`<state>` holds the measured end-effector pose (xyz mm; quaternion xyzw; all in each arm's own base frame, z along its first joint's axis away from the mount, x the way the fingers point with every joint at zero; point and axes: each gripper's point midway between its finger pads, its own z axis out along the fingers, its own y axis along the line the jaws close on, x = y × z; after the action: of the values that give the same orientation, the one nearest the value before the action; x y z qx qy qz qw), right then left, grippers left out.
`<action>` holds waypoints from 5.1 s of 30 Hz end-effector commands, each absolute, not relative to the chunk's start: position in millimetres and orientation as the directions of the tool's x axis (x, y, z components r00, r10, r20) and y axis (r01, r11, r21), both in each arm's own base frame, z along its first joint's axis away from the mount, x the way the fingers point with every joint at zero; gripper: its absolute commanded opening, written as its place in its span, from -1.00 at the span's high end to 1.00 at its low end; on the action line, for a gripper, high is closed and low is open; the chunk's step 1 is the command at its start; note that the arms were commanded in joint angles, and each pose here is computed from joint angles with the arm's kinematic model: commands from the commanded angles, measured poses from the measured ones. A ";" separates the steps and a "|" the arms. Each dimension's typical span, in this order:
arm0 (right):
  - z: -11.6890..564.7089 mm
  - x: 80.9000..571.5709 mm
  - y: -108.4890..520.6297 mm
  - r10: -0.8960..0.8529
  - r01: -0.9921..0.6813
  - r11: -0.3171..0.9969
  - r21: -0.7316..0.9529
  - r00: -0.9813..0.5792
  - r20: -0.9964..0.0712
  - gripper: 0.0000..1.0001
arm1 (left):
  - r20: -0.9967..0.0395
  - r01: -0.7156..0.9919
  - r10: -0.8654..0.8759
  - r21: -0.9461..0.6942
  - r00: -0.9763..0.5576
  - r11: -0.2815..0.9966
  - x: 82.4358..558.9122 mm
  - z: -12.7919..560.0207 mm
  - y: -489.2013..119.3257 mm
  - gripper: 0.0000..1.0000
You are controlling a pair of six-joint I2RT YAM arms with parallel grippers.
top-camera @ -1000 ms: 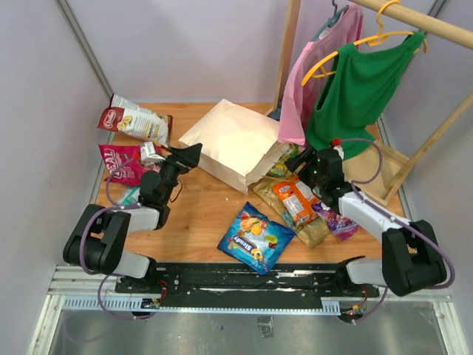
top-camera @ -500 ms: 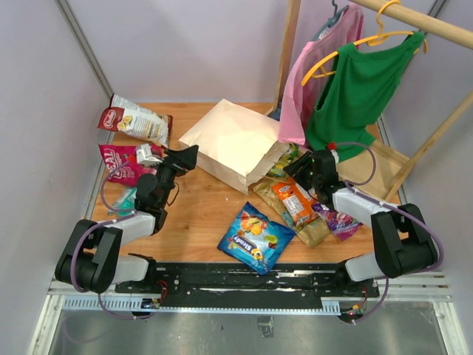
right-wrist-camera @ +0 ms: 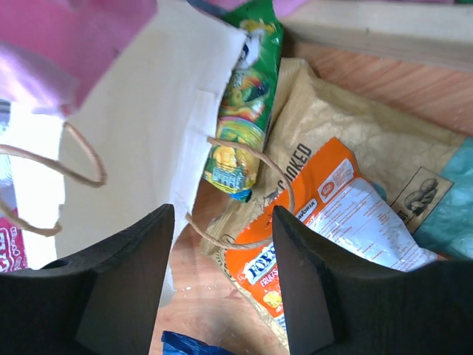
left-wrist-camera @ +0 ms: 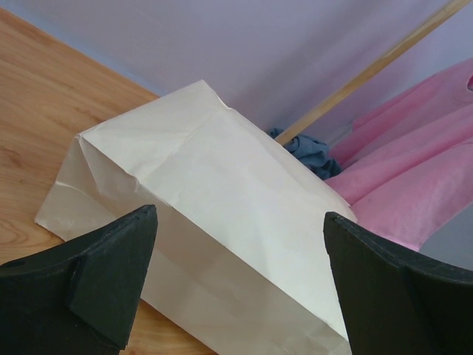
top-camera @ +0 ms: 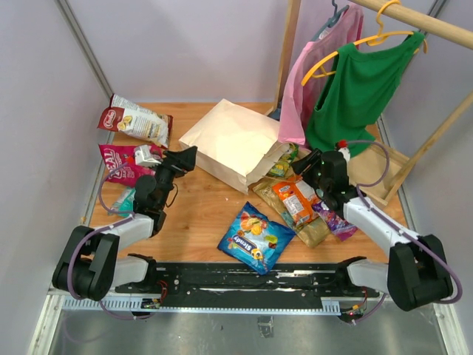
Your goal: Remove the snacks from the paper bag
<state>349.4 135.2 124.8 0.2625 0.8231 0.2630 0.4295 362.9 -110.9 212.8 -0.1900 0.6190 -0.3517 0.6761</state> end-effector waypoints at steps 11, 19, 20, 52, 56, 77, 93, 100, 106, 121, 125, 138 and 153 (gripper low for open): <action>98.0 350.3 124.9 0.671 0.258 0.711 0.654 -0.527 -0.521 -0.03 | -0.719 0.236 -0.695 -0.675 0.005 0.699 357.0 214.3 -107.4 -0.96; 87.1 353.5 137.0 0.684 0.264 0.680 0.685 -0.565 -0.461 0.07 | -0.720 0.231 -0.694 -0.674 0.011 0.702 355.9 213.8 -105.7 -0.96; 86.5 354.3 138.9 0.685 0.260 0.674 0.691 -0.569 -0.454 0.09 | -0.719 0.231 -0.695 -0.675 0.009 0.701 356.3 213.3 -106.2 -0.96; 296.1 386.2 236.5 0.503 -0.281 0.655 0.702 -0.531 -0.682 0.99 | -0.706 0.102 -0.699 -0.691 0.112 0.715 358.3 222.6 -42.2 -0.99; 320.6 392.5 285.9 0.410 -0.400 0.621 0.674 -0.567 -0.714 0.99 | -0.705 0.091 -0.699 -0.693 0.119 0.715 358.0 222.0 -38.0 -0.99; 437.1 417.9 397.0 0.278 -0.690 0.464 0.555 -0.481 -0.831 0.99 | -0.718 0.042 -0.682 -0.684 0.141 0.729 364.4 219.5 -16.3 -0.99; 430.6 439.2 395.1 0.257 -0.703 0.472 0.532 -0.467 -0.846 0.99 | -0.699 0.044 -0.713 -0.712 0.058 0.701 369.5 195.3 -25.4 -0.99; 441.2 430.9 392.0 0.245 -0.726 0.479 0.494 -0.430 -0.869 0.99 | -0.660 0.018 -0.751 -0.751 -0.013 0.660 371.0 158.9 -32.7 -0.98; 462.8 396.2 402.4 0.216 -0.773 0.486 0.408 -0.345 -0.913 0.99 | -0.633 0.016 -0.773 -0.774 -0.037 0.633 376.6 140.9 -36.5 -0.96; 429.1 379.3 435.1 0.044 -0.790 0.561 0.246 -0.269 -0.962 0.97 | -0.596 0.086 -0.765 -0.799 -0.245 0.595 442.8 108.1 -81.0 -0.81; 418.1 380.6 436.6 0.022 -0.793 0.561 0.238 -0.273 -0.962 0.41 | -0.610 0.080 -0.755 -0.788 -0.242 0.611 451.3 108.1 -79.7 -0.81; 456.1 313.0 344.6 -0.002 -0.672 0.740 -0.030 0.043 -0.999 -0.97 | -0.604 0.071 -0.749 -0.789 -0.272 0.610 474.1 92.8 -85.4 -0.81; 264.6 292.1 260.9 -0.094 -0.456 0.890 -0.008 -0.165 -0.982 -0.64 | -0.691 -0.057 -0.653 -0.672 -0.311 0.738 507.1 70.3 -105.0 -0.78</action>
<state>276.6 245.8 351.6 -0.1723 0.6871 0.1858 0.6809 498.2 -117.7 86.0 -0.2183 0.7426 -0.3243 0.5438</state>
